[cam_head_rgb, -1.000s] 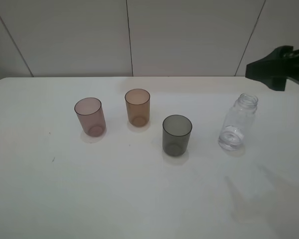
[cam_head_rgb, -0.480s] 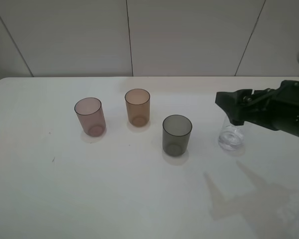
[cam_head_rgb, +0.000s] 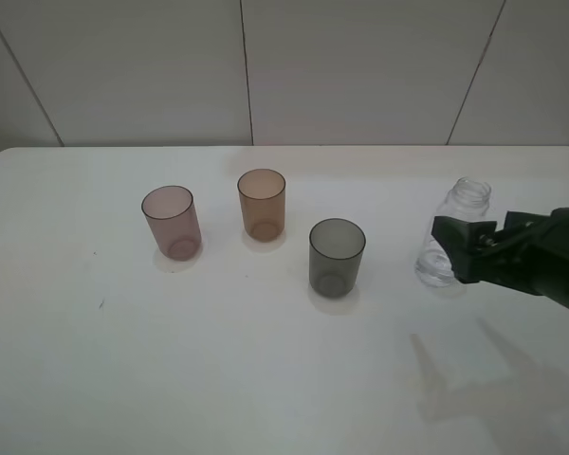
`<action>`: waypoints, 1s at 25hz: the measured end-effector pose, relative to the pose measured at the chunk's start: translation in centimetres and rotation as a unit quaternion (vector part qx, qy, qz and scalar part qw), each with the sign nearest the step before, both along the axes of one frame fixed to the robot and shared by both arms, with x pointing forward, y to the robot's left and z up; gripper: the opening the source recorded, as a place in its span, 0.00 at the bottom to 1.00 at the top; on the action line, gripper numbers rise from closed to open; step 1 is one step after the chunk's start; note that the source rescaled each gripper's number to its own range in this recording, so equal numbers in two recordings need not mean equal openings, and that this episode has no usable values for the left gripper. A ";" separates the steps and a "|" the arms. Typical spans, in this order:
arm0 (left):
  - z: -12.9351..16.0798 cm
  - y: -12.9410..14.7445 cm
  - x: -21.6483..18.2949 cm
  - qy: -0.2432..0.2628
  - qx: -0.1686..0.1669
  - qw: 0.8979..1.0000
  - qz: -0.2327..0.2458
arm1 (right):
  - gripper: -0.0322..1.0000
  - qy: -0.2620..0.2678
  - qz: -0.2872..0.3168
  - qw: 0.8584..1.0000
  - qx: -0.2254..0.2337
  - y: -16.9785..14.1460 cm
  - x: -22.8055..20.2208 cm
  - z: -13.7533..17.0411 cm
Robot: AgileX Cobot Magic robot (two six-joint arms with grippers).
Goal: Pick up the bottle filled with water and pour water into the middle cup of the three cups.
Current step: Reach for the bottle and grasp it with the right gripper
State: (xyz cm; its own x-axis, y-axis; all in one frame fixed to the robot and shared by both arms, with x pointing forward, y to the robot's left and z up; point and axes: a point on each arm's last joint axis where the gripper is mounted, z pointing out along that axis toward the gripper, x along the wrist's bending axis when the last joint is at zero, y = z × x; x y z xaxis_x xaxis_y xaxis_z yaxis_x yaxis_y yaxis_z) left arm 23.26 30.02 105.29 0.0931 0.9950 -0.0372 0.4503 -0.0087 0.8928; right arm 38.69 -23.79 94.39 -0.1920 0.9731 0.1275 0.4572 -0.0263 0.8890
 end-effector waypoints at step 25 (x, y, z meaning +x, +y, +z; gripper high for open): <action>0.0 0.0 0.0 0.000 0.000 1.000 0.000 | 0.79 -0.017 -0.020 0.997 -0.069 1.0 -0.1 -6.6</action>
State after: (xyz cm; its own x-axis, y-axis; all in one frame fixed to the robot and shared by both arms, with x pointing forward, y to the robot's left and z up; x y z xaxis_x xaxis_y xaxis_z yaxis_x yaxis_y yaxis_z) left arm 23.26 30.02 105.29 0.0931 0.9950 -0.0372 0.4503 -0.0087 0.8928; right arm 38.57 -22.84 87.77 -0.1546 0.9879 -0.0135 0.4285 0.0793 0.9000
